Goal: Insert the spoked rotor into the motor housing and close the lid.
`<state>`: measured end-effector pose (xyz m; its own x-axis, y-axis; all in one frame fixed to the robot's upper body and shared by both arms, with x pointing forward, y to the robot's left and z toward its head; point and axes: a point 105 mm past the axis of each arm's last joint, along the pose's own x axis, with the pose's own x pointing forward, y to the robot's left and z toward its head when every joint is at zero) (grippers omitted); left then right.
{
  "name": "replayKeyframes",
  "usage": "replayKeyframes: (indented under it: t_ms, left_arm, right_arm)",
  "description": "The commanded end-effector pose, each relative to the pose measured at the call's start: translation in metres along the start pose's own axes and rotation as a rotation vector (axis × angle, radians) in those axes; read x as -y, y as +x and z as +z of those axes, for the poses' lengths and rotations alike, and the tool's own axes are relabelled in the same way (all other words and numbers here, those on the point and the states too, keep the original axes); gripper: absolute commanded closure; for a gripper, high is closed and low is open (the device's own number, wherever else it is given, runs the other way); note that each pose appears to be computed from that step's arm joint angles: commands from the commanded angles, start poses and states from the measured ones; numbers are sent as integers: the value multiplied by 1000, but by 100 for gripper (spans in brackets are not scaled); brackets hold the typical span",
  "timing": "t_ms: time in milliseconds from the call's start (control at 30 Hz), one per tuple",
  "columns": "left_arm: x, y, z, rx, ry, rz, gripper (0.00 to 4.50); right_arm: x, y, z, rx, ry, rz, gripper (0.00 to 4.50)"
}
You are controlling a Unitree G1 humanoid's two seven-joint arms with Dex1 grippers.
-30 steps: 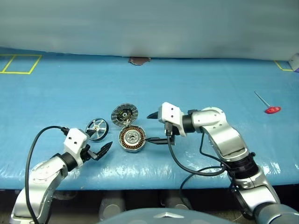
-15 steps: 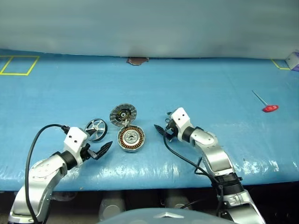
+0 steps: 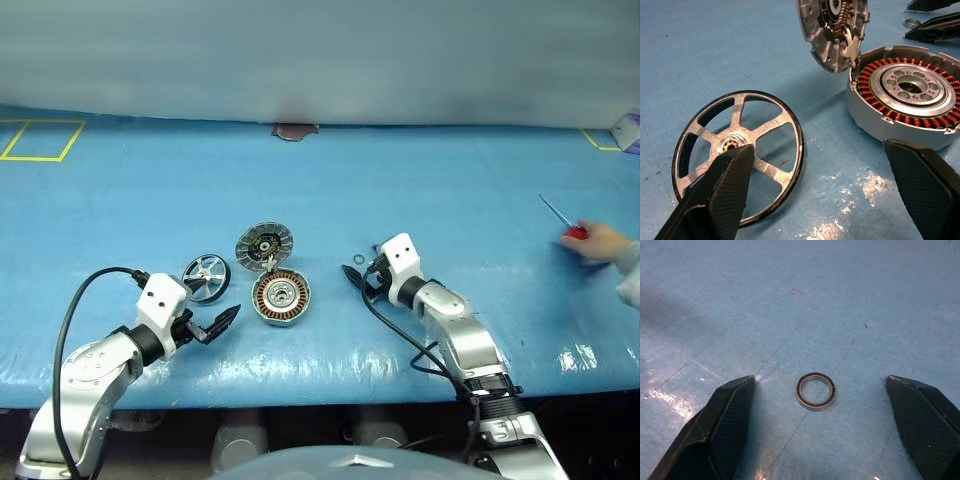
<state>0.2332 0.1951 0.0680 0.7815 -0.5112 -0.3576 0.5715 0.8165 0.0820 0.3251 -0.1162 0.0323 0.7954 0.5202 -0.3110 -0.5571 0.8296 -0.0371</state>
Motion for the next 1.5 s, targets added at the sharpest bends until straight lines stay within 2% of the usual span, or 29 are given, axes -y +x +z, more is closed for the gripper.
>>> replayKeyframes:
  t_ms: [33,200,300,467,633,700,867,1067,1500]
  left_arm:
    - [1,-1,10,32,24,-3,0]
    - [1,-1,11,32,24,-2,0]
    - [1,-1,11,33,24,0,0]
    - [1,-1,11,32,24,1,0]
    - [1,-3,10,33,25,6,0]
    - [1,-4,11,37,28,10,0]
    - [1,-7,11,41,31,17,0]
    - [1,-9,10,41,29,26,0]
    - [1,-9,10,47,28,31,0]
  right_arm:
    - [-10,-1,-21,-79,83,35,131]
    - [-20,1,-16,-68,93,62,294]
    - [-26,0,-5,-41,81,83,375]
    - [-42,-6,13,3,16,146,375]
    - [-61,-16,48,80,-120,223,375]
    - [-76,-20,65,122,-173,286,375]
    - [-109,-23,83,158,-221,419,375]
    - [-129,-10,77,140,-204,477,375]
    - [-136,1,60,98,-133,505,375]
